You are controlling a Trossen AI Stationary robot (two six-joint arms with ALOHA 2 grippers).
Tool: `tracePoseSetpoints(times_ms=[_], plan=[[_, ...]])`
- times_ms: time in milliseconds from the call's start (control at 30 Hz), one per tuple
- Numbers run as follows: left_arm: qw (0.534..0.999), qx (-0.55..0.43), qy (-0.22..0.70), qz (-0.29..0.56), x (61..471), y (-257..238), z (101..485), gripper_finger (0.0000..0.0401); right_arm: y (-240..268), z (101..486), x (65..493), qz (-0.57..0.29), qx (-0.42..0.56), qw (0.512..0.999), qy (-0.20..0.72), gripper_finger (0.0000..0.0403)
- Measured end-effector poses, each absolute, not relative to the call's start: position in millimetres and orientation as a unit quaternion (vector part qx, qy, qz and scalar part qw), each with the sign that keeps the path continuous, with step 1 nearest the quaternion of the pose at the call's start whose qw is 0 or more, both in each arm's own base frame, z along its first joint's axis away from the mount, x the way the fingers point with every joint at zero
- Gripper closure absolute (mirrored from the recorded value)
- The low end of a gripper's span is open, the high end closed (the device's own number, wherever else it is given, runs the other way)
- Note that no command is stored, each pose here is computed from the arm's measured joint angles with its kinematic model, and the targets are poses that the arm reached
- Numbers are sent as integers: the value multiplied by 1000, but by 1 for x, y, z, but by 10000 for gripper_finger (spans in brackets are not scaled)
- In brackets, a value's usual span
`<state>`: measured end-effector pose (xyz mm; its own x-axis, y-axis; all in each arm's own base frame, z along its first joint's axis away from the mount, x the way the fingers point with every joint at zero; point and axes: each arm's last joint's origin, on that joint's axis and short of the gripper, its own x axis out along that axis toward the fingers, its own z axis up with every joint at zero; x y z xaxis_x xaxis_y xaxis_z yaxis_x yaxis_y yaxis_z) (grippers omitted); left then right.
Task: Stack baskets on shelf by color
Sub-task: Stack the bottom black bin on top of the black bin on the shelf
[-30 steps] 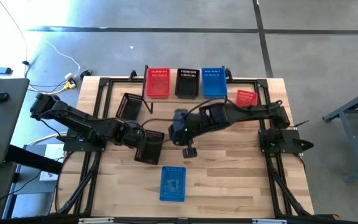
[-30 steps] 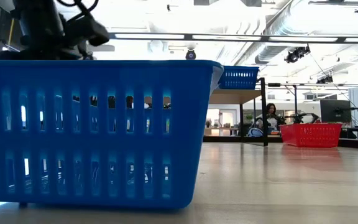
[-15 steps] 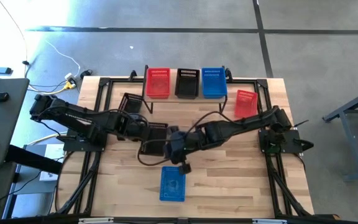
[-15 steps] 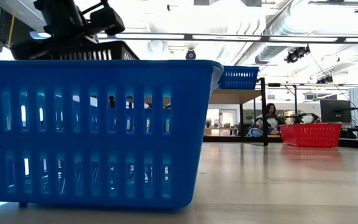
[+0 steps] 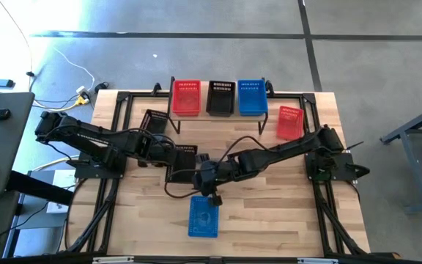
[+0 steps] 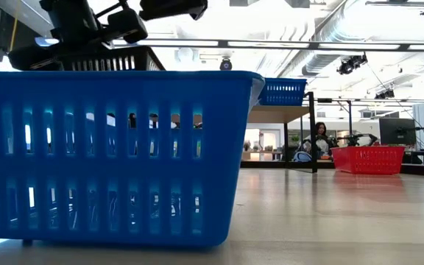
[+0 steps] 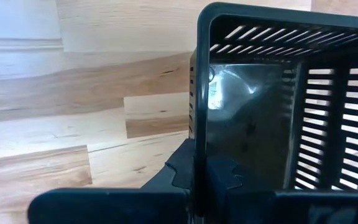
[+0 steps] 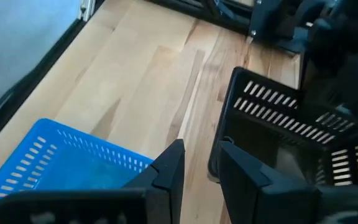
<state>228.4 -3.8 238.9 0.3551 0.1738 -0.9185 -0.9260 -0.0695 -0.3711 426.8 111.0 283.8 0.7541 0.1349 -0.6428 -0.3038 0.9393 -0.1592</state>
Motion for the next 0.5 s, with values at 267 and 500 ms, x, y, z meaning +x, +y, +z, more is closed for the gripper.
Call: tracePoseSetpoints(times_ms=[267, 500], plan=[[603, -573, 310, 460, 233, -3, 239, 401, 111, 284, 429, 123, -137, 933, 310, 286], [626, -580, 274, 444, 240, 2, 243, 401, 110, 283, 429, 102, -145, 934, 311, 255]])
